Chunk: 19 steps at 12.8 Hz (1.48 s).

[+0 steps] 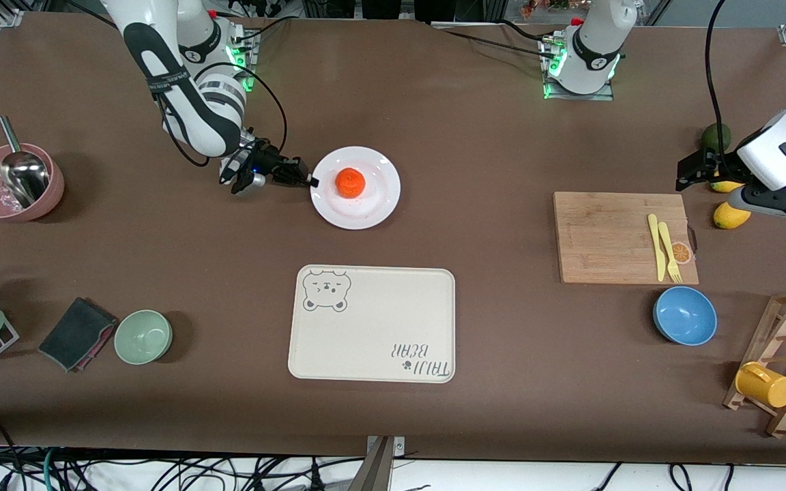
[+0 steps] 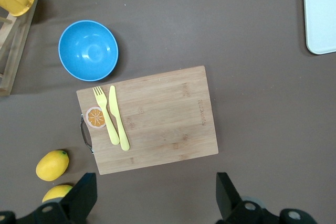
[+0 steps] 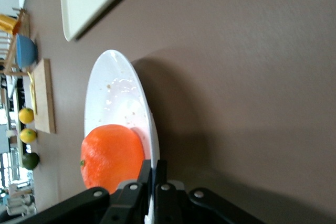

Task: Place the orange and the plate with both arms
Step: 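Slide the plate with the right gripper onto the bear tray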

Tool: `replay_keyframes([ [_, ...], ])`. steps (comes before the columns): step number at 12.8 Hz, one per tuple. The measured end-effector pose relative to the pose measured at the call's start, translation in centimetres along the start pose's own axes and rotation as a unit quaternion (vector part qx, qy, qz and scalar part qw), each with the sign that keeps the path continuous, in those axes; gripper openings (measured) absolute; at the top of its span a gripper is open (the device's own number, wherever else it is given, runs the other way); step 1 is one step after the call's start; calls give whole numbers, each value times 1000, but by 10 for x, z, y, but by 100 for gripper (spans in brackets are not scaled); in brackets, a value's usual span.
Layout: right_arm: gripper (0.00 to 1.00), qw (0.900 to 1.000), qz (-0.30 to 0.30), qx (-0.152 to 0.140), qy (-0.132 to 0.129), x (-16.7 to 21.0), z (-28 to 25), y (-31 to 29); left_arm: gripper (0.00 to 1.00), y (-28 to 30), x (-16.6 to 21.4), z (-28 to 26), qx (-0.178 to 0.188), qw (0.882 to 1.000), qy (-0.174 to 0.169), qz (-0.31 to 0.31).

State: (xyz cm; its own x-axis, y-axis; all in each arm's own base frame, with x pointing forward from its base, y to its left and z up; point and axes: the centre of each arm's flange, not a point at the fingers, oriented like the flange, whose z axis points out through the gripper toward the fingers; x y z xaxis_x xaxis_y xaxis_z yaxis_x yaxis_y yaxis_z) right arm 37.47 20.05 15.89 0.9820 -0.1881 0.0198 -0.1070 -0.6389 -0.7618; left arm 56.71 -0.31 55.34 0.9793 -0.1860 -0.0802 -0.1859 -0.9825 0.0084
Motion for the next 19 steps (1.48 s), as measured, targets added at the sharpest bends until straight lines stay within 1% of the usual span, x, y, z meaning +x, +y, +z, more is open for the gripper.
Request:
replay_keyframes([
  [4,4,998,30,30,45,51,-8,-37,100,0,0,1,0,1000,-1,0],
  [6,4,997,33,37,60,83,-20,-50,100,0,1,1,0,1000,-1,0],
  [9,4,996,38,41,71,138,-32,-65,100,0,1,3,0,1000,-2,0],
  [12,4,993,49,63,87,189,-12,-60,100,0,1,2,0,1000,-2,0],
  [14,4,992,49,71,89,217,8,-50,100,0,2,2,0,1000,-2,0],
  [16,4,991,51,78,91,237,25,-39,100,0,2,2,0,1000,-2,0],
  [19,4,992,52,77,89,246,40,-26,100,0,2,2,0,1000,-2,0],
])
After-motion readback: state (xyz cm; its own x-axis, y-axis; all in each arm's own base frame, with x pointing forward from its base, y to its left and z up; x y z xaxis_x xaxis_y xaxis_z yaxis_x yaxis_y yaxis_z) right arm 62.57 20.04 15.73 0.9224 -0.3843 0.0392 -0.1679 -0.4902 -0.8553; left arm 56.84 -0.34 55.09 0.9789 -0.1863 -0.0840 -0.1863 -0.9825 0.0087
